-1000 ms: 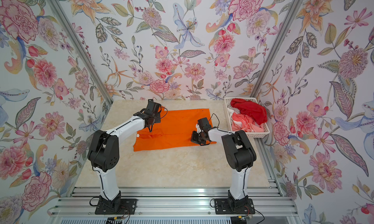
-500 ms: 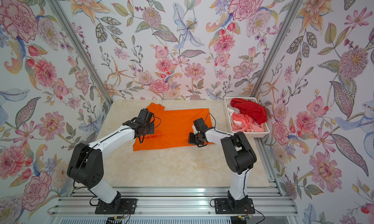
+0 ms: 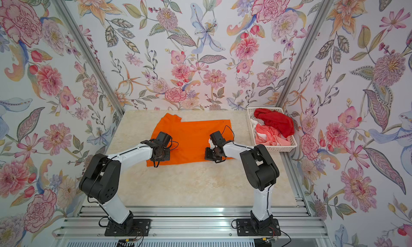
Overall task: Fold and stack t-shirts
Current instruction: Smooth out the T-shirt at the center of the board.
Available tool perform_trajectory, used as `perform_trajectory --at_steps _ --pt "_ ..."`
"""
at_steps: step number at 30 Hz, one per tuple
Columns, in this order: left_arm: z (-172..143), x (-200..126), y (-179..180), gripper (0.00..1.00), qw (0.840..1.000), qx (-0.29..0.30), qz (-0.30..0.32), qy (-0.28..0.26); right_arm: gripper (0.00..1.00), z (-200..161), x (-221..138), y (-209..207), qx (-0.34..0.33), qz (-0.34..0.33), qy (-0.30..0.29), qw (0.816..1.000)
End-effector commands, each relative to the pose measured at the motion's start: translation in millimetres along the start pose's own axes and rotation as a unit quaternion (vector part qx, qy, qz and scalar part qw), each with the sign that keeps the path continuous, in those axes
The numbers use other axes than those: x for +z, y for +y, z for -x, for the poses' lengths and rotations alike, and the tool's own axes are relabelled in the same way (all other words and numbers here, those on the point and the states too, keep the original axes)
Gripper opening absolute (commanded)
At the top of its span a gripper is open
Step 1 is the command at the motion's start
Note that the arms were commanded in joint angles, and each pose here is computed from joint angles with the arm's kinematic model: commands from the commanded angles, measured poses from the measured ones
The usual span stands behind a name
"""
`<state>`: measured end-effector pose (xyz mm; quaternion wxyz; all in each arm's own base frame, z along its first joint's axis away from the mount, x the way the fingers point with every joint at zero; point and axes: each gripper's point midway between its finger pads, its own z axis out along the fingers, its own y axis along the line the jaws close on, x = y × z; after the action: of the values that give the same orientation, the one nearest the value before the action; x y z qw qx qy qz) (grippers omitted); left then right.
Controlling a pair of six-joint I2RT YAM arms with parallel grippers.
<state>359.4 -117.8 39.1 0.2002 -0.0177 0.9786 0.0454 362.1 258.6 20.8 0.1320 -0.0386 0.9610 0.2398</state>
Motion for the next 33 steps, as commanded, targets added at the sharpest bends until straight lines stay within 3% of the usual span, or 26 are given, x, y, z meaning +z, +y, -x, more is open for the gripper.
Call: perform_trajectory --at_steps 1,12,17,22,25,27,30,31,33 --pt "-1.9 12.5 -4.2 0.00 1.000 -0.012 -0.001 0.020 0.00 -7.2 9.6 -2.7 0.008 -0.006 0.021 1.000" --pt "48.0 45.5 20.4 0.00 0.998 -0.043 0.032 0.014 0.00 -19.7 20.4 -13.1 0.016 -0.018 0.042 0.999" --pt "107.8 59.6 58.7 0.00 0.994 -0.071 0.084 -0.024 0.00 -26.0 22.6 -18.4 0.018 -0.024 0.049 0.998" --pt "194.4 20.5 54.3 0.00 0.988 -0.045 0.082 -0.121 0.00 -25.6 22.4 -22.2 0.016 -0.035 0.047 0.998" --pt "227.3 -15.3 39.6 0.00 0.983 -0.018 0.064 -0.169 0.00 -16.8 16.7 -20.4 0.009 -0.040 0.031 0.999" --pt "230.9 -30.8 34.4 0.04 0.982 -0.005 0.060 -0.181 0.00 -7.9 9.6 -16.5 -0.003 -0.042 0.016 0.999" --pt "199.5 -40.3 27.4 0.37 0.987 0.004 0.034 -0.156 0.00 5.1 -10.1 -12.0 -0.023 -0.050 -0.018 0.998" --pt "181.0 -41.5 28.1 0.43 0.990 -0.003 0.026 -0.142 0.08 9.2 -19.3 -11.3 -0.033 -0.054 -0.032 0.997" --pt "132.7 -33.5 40.7 0.49 0.994 -0.025 0.037 -0.103 0.44 14.4 -37.8 -12.7 -0.045 -0.063 -0.057 0.995"
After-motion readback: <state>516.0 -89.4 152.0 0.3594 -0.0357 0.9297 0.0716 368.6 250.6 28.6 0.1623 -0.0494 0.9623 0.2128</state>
